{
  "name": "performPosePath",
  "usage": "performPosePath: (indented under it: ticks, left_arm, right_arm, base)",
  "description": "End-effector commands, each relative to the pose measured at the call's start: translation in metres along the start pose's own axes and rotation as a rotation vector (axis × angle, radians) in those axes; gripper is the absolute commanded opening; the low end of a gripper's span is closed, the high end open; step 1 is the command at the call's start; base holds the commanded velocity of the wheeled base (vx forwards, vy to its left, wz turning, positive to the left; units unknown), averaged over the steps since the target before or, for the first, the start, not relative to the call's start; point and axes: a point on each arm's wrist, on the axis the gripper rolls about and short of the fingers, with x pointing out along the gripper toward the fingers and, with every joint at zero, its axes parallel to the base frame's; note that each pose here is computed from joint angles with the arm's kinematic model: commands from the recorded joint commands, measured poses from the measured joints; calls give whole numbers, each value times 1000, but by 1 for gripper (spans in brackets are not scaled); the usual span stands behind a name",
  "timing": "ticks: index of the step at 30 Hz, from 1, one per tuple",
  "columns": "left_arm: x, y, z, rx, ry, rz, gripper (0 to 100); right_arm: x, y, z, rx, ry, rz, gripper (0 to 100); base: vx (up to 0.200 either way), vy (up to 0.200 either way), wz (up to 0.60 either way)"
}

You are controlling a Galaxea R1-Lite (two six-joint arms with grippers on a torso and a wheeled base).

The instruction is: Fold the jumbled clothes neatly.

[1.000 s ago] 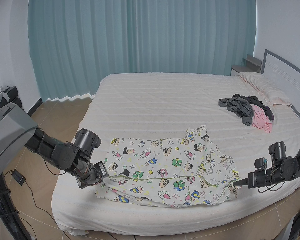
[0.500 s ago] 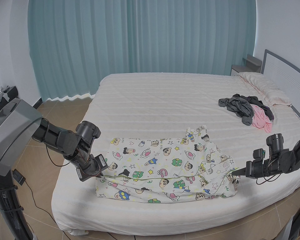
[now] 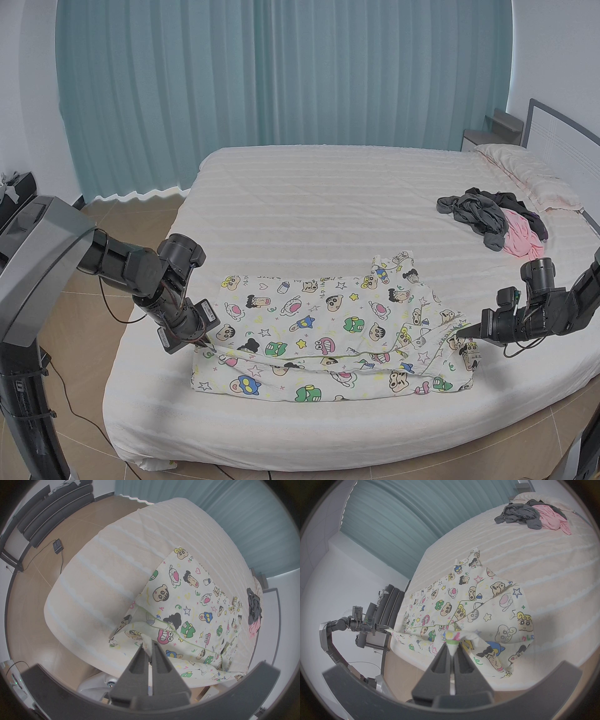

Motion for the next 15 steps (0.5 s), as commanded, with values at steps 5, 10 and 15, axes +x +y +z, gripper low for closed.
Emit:
performPosePath:
  ticks: [5, 10, 15]
  left_arm:
    - [33, -7, 16, -35, 24, 38, 0]
    - [42, -8, 26, -86, 28, 51, 0]
    - [53, -7, 35, -105, 24, 55, 0]
  right_arm:
    - [23, -9, 10, 49, 6, -12, 0]
    - [28, -11, 13, 54, 4, -12, 0]
    - [38, -13, 15, 57, 10, -13, 0]
  base:
    - [0, 0, 0]
    - [0, 0, 0]
    - [0, 0, 0]
